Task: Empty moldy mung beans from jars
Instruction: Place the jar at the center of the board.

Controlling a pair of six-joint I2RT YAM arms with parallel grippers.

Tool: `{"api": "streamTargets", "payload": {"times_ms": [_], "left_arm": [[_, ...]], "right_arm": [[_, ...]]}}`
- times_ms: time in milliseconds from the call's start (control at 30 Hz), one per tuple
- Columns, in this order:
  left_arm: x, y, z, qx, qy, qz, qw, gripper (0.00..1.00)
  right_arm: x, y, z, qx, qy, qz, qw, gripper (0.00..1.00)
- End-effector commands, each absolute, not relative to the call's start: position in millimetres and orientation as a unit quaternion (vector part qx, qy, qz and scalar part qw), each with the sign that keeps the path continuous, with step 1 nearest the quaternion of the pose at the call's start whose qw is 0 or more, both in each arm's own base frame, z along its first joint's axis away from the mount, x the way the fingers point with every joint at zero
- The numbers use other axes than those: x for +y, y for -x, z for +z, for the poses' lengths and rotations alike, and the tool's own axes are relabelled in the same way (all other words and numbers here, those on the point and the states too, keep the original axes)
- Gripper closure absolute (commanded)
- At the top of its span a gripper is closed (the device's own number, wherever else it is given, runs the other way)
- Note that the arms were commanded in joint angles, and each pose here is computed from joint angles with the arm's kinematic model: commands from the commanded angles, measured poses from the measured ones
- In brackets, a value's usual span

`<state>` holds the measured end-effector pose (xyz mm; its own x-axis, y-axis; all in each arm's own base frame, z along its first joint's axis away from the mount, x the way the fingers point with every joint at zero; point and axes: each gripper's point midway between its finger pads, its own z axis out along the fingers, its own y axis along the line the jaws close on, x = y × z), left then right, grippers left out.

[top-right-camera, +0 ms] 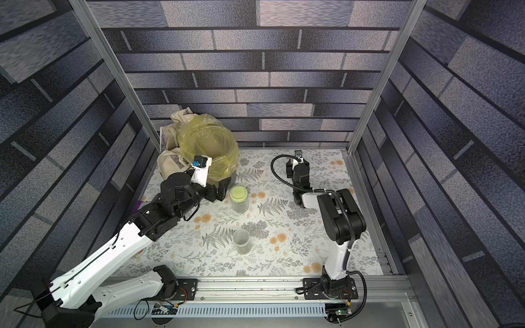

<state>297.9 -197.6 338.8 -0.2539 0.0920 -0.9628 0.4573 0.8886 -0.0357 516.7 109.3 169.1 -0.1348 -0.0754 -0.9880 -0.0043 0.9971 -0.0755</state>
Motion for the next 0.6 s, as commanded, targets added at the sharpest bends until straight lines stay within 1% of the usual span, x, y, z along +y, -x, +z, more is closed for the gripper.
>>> {"api": "streamTargets", "payload": {"times_ms": [0,233,367,433,500,567], "left_arm": [[-194.7,-295.4,345.5,0.771,-0.167,-0.170,0.591,0.00],[-194.7,-295.1,346.3,0.771,-0.167,-0.171,0.591,0.00],[-198.3,-296.5,344.8,0.772,-0.170,-0.174,0.587,0.00],[-199.1,-296.8,344.9,0.772,-0.171,-0.175,0.586,0.00],[-199.6,-297.4,344.5,0.773,-0.172,-0.174,0.586,0.00],[-199.7,-297.6,344.3,0.773,-0.174,-0.172,0.585,0.00]], "right_arm": [[109.2,-521.0,169.9,0.753,0.018,-0.032,0.657,0.36],[102.9,-519.9,170.3,0.752,0.004,-0.032,0.658,0.36],[102.5,-517.6,171.5,0.746,0.004,-0.025,0.665,0.34],[103.1,-516.4,171.7,0.744,0.006,-0.023,0.667,0.30],[101.5,-513.9,172.6,0.741,0.001,-0.022,0.672,0.21],[99.9,-510.7,174.7,0.737,-0.004,-0.020,0.676,0.14]]}}
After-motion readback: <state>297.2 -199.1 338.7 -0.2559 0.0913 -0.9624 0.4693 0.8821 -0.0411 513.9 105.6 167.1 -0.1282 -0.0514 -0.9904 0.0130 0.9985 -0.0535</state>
